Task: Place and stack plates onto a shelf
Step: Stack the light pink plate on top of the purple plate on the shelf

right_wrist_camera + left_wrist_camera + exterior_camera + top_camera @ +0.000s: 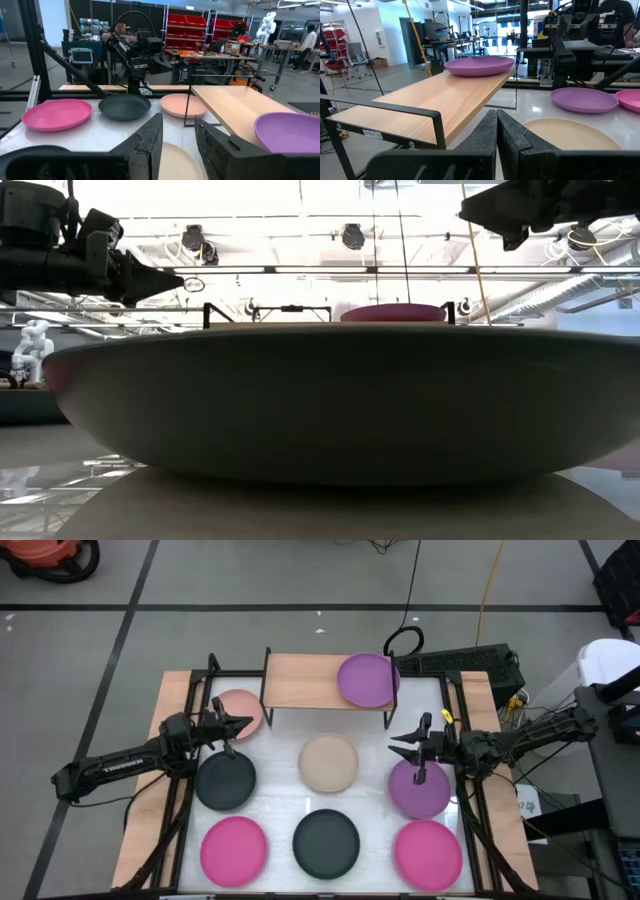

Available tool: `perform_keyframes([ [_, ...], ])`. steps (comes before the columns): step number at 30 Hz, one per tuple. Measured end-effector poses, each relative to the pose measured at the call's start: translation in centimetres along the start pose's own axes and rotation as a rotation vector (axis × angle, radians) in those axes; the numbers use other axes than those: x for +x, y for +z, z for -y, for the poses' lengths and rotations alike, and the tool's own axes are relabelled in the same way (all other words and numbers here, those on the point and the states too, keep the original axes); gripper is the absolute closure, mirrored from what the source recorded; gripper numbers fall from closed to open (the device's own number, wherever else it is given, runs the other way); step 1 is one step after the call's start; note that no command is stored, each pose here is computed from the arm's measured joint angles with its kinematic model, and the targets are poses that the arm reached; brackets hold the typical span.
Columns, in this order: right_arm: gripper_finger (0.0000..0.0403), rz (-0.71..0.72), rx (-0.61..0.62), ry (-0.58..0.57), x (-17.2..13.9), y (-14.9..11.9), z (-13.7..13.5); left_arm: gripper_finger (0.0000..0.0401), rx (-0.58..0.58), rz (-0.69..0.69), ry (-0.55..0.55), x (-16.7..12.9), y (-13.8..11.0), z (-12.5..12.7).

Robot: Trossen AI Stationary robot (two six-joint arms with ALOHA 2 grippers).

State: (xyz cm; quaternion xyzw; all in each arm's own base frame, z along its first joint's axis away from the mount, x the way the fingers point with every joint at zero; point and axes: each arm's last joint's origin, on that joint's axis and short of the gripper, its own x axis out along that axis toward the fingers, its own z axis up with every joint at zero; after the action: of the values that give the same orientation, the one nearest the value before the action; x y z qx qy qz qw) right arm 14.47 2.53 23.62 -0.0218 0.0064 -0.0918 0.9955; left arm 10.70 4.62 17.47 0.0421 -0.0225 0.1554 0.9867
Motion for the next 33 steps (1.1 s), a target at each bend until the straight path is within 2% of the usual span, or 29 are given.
perform_keyframes([
  [8, 0.0305, -0.007, -0.002, 0.001, 0.1, -0.1, 0.0, 0.0397, -0.144, 0.042, 0.0, 0.0, 0.4, 0.0],
  [14, 0.0305, -0.007, -0.003, 0.001, 0.1, -0.1, 0.0, 0.0397, -0.208, 0.077, -0.003, 0.0, 0.7, 0.0],
  [17, 0.0305, -0.007, -0.003, 0.001, 0.1, -0.1, 0.0, 0.0397, -0.184, 0.128, -0.002, 0.0, 2.0, -0.1],
  [19, 0.0305, -0.007, -0.004, 0.001, 0.1, -0.1, 0.0, 0.0397, -0.172, 0.115, -0.002, 0.1, 3.3, -0.2],
  [22, 0.0305, -0.006, -0.004, 0.001, 0.1, -0.1, 0.0, 0.0397, -0.165, -0.008, 0.029, 0.4, 5.1, -0.5],
  [27, 0.0305, -0.006, -0.004, 0.001, 0.1, -0.1, 0.0, 0.0397, -0.162, -0.26, 0.187, 1.0, 7.8, -1.2],
  [30, 0.0305, -0.007, -0.004, 0.001, 0.1, -0.1, 0.0, 0.0397, -0.168, -0.385, 0.249, 1.7, 8.2, -1.5],
  [33, 0.0305, -0.007, -0.004, 0.001, 0.1, -0.1, 0.0, 0.0397, -0.167, -0.484, 0.261, 2.8, 8.0, -1.6],
])
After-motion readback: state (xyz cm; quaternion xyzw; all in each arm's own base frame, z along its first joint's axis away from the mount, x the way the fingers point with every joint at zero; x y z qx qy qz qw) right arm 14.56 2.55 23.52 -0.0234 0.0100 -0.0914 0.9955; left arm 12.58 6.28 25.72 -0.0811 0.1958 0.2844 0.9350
